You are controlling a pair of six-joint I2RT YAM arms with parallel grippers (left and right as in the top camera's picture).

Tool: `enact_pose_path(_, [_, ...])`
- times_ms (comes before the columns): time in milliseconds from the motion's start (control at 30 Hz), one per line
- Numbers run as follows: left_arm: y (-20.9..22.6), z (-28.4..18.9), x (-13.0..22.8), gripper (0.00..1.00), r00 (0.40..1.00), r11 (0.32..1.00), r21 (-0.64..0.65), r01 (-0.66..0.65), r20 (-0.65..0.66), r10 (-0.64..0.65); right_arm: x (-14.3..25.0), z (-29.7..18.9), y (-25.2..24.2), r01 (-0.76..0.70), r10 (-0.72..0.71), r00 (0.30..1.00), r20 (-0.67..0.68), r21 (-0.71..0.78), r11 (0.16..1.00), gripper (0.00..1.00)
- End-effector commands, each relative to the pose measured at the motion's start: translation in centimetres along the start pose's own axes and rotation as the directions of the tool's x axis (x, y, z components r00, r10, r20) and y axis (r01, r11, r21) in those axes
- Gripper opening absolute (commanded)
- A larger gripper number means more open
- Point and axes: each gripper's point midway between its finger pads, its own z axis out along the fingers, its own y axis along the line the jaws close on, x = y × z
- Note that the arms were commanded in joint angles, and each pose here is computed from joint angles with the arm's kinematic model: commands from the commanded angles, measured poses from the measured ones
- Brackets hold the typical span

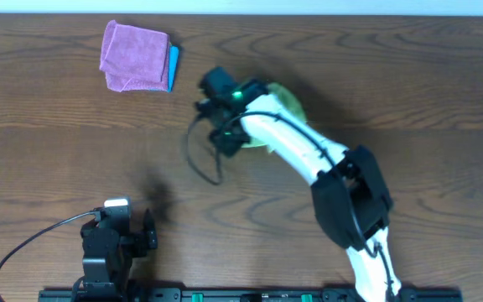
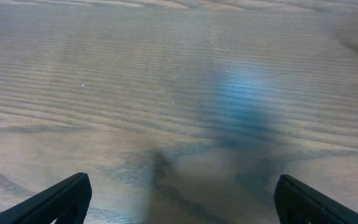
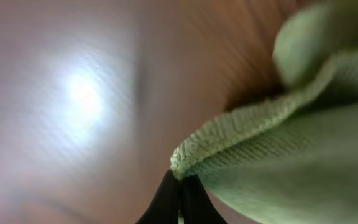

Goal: Fold the cloth
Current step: 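Drag the green cloth up and right, laying it flat on the table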

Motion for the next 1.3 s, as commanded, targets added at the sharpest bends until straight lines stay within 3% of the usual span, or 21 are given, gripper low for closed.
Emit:
enact_pose_path(0, [-1.2, 0.3, 0.6, 0.95, 1.000, 0.998, 0.069, -0.008, -0.014, 0.009, -3.4, -4.3, 4.0, 0.056, -0.052, 0.991, 0.126, -0.024, 0.998, 0.01])
enact_pose_path(200, [-4.2, -0.1, -0.1, 0.95, 1.000, 0.970, 0.241, -0.010, 0.014, 0.007, -6.6, -8.4, 8.7, 0.116, -0.103, 0.963, 0.249, -0.037, 0.993, 0.01])
enact_pose_path(333, [-4.7, -0.3, -0.1, 0.95, 1.000, 0.962, 0.273, -0.011, 0.016, 0.007, -8.3, -10.8, 7.9, 0.068, -0.067, 0.946, 0.317, 0.009, 0.998, 0.01])
enact_pose_path(533, [-6.1, -0.7, -0.4, 0.95, 1.000, 0.935, 0.354, -0.015, 0.027, 0.005, -9.1, -12.5, -0.7, -0.095, 0.005, 0.933, 0.360, 0.233, 0.968, 0.01])
enact_pose_path(900, [-7.0, -1.1, -0.4, 0.95, 0.998, 0.912, 0.405, 0.062, -0.004, -0.066, -9.0, -15.5, -15.3, -0.342, 0.156, 0.849, 0.504, 0.300, 0.890, 0.01])
enact_pose_path(1133, [-7.0, -1.1, -0.4, 0.95, 0.997, 0.911, 0.405, 0.073, -0.008, -0.076, -5.5, -16.8, -22.7, -0.448, 0.220, 0.838, 0.499, 0.399, 0.800, 0.01])
enact_pose_path(1267, [-7.0, -1.1, -0.6, 0.95, 0.986, 0.900, 0.404, 0.167, -0.042, -0.164, -2.0, -16.6, -25.8, -0.493, 0.302, 0.841, 0.448, 0.410, 0.767, 0.01])
